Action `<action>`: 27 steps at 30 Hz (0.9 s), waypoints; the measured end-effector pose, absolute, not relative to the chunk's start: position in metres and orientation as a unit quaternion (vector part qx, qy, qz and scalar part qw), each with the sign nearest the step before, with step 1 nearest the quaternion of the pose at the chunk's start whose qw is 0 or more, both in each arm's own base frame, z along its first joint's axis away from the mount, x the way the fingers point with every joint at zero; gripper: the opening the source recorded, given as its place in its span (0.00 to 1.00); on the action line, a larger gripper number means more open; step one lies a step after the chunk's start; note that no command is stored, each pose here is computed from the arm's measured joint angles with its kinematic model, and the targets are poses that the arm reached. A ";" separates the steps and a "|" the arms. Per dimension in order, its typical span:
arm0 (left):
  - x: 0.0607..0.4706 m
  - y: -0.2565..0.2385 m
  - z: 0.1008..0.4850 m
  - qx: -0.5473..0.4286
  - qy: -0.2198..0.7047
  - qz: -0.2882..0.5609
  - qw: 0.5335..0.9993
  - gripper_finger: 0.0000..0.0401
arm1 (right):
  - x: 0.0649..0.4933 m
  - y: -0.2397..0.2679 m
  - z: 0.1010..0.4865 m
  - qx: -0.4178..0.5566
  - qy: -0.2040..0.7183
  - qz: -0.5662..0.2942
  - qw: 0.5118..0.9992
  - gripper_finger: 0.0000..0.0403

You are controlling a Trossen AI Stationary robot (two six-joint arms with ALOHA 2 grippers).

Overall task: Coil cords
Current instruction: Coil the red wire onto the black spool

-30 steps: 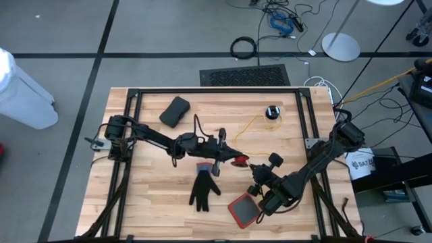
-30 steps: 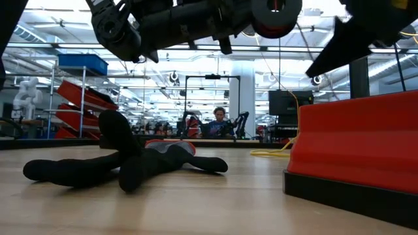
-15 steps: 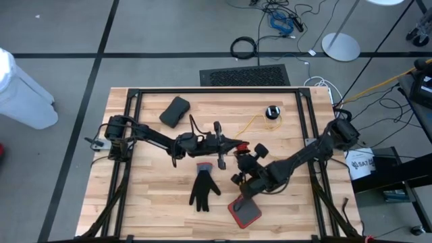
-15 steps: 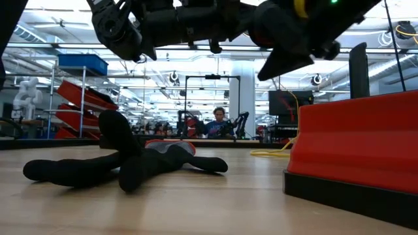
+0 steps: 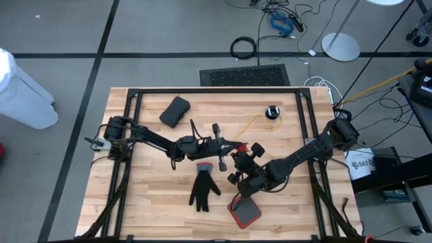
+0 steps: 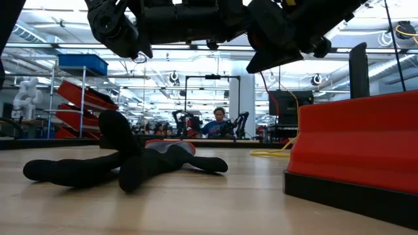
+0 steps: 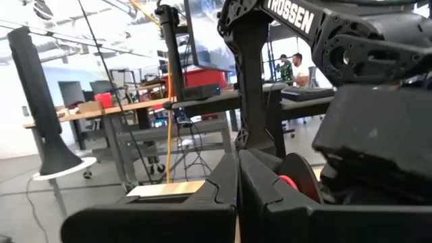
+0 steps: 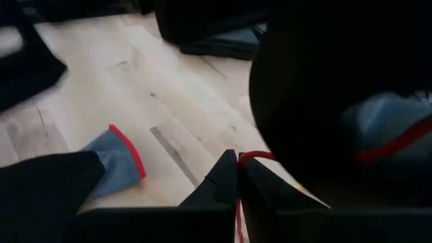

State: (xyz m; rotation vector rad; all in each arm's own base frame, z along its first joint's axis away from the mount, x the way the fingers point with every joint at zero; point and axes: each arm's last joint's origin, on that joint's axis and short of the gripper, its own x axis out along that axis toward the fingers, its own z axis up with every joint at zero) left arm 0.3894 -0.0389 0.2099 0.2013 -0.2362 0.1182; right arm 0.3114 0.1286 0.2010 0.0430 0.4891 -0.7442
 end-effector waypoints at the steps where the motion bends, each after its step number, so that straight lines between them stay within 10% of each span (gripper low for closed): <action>1: 0.389 -0.040 0.210 0.104 -0.116 0.062 0.986 0.00 | 0.312 0.129 0.201 0.022 0.232 -0.362 0.903 0.00; 27: 0.390 -0.044 0.202 0.174 -0.074 0.061 0.980 0.00 | 0.322 0.134 0.226 -0.031 0.255 -0.310 0.915 0.00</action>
